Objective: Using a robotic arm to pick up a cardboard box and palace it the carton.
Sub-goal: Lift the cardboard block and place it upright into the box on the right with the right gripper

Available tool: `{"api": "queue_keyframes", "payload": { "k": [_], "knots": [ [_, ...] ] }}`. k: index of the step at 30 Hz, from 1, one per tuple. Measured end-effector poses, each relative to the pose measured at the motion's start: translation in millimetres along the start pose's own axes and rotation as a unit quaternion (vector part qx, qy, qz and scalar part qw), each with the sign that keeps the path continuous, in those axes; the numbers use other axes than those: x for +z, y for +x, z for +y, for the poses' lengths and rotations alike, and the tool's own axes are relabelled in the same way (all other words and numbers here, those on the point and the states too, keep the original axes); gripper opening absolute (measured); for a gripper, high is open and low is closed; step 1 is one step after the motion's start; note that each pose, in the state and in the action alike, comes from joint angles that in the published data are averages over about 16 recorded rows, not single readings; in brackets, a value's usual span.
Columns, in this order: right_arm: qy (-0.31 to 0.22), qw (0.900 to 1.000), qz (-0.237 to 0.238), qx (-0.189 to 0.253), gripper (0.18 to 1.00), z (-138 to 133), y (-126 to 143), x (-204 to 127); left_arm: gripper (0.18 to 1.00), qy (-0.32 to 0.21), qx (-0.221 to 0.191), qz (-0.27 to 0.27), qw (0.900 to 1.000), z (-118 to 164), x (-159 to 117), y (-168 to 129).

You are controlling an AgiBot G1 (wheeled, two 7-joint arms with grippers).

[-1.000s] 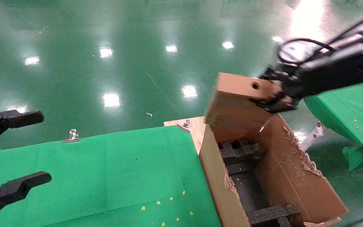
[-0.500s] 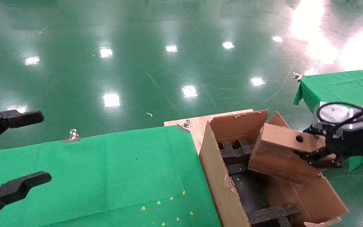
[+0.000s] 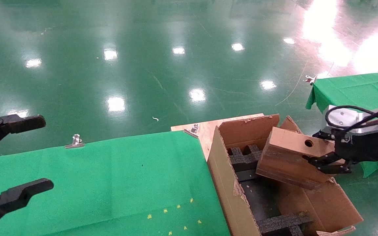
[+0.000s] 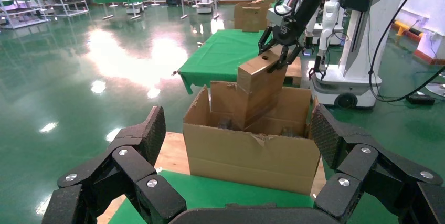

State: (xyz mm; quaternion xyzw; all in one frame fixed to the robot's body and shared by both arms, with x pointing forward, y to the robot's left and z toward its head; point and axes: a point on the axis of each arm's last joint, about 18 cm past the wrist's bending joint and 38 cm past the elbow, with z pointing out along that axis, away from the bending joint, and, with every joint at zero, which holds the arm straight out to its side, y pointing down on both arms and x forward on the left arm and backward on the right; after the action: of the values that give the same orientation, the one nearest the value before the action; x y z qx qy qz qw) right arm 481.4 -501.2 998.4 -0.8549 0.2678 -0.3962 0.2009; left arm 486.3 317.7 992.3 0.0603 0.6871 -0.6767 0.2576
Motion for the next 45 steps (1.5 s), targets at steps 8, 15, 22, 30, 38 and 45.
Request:
{"api": "queue_keyframes", "payload": {
  "k": [8,15,22,30,38,45],
  "knots": [
    [-0.016,0.987,0.038,0.157,0.359,16.2,6.4,23.5,1.001,0.0,0.0,0.0,1.0,0.0,0.0,0.0],
    [-0.029,0.951,0.073,0.298,0.358,31.3,5.4,44.6,1.001,0.0,0.0,0.0,1.0,0.0,0.0,0.0],
    [-0.045,0.916,0.097,0.386,0.358,40.4,2.8,64.9,1.001,0.0,0.0,0.0,1.0,0.0,0.0,0.0],
    [-0.06,0.901,0.116,0.414,0.357,42.4,-0.3,85.5,1.001,0.0,0.0,0.0,1.0,0.0,0.0,0.0],
    [-0.068,0.899,0.127,0.414,0.357,44.5,-4.3,103.9,1.001,0.0,0.0,0.0,1.0,0.0,0.0,0.0],
    [-0.071,0.9,0.134,0.409,0.355,47.0,-9.6,121.0,1.001,0.0,0.0,0.0,1.0,0.0,0.0,0.0]
  ]
}}
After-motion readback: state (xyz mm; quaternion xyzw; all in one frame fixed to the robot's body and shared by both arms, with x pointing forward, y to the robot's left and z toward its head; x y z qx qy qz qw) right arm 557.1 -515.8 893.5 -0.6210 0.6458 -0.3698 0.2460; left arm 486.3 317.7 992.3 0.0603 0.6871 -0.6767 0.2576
